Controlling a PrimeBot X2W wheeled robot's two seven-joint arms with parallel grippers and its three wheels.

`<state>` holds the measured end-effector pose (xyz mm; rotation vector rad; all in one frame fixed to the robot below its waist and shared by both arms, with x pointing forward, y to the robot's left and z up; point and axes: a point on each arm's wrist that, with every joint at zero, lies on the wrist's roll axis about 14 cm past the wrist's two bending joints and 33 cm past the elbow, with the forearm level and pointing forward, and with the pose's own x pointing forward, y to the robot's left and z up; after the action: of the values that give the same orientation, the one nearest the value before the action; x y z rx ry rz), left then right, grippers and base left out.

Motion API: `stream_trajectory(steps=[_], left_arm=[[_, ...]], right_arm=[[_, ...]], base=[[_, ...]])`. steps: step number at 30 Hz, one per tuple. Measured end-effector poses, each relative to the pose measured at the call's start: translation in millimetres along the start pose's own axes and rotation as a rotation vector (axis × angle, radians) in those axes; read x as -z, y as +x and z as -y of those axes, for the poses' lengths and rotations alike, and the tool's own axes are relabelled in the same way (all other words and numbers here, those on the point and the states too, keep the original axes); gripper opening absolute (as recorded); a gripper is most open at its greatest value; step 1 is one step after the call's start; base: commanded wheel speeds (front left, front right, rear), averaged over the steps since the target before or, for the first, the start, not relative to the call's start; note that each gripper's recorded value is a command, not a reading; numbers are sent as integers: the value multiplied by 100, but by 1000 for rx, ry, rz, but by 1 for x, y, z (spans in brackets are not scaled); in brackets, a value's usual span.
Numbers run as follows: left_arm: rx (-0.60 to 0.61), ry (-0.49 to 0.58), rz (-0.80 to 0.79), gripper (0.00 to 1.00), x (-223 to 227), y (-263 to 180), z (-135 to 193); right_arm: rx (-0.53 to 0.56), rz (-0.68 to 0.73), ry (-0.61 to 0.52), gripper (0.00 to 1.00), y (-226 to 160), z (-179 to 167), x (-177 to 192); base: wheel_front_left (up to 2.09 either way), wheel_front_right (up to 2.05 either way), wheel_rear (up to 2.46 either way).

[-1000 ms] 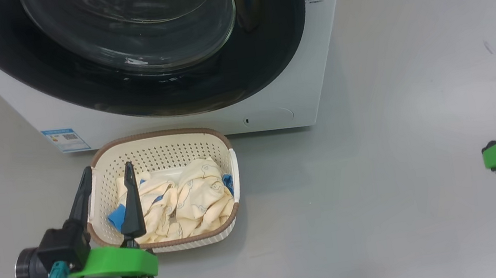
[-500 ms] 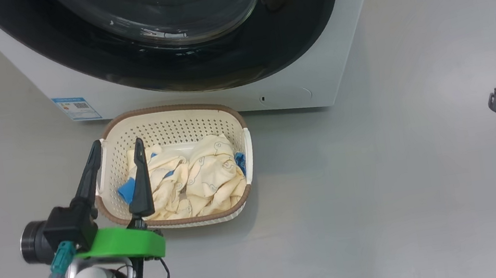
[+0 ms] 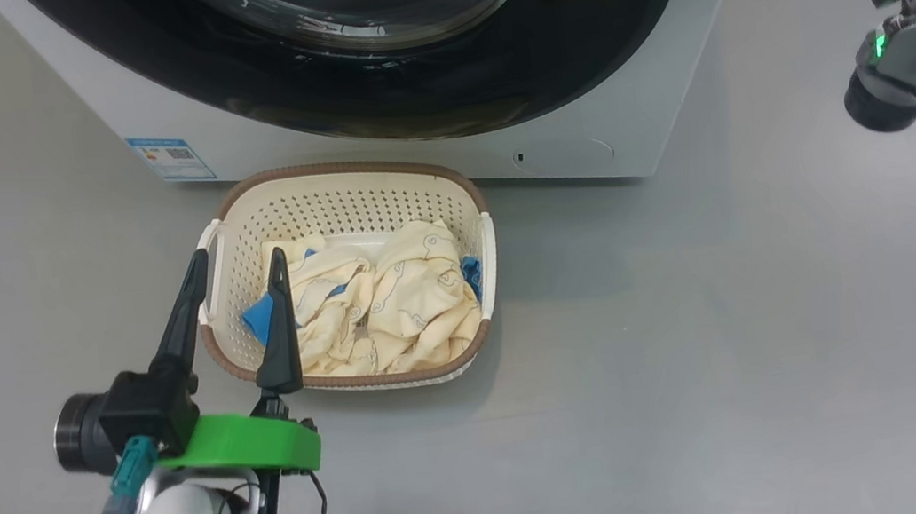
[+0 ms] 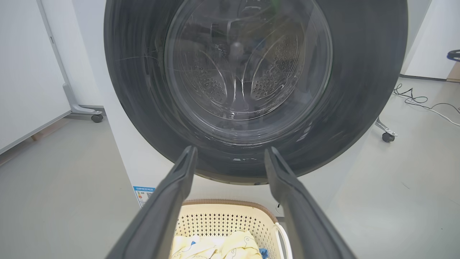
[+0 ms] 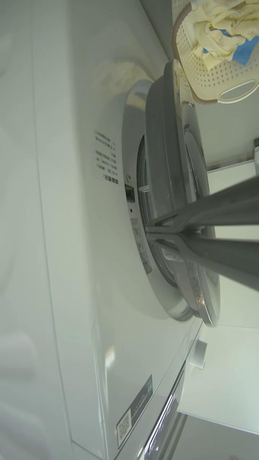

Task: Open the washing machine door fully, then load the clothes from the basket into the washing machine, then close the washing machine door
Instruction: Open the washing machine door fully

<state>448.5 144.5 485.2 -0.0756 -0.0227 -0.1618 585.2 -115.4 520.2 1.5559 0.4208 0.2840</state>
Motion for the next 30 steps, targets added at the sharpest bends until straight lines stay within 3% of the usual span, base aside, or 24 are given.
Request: stream_trajectory(steps=[8, 30], left_arm=[[-6, 15, 3, 100, -3, 0, -5], [-57, 22, -42, 100, 12, -6, -21]], right_arm=[[9, -107, -38, 0, 29, -16, 16], [183, -307, -177, 0, 88, 11, 57]], base=[[0, 0, 0], [0, 0, 0]])
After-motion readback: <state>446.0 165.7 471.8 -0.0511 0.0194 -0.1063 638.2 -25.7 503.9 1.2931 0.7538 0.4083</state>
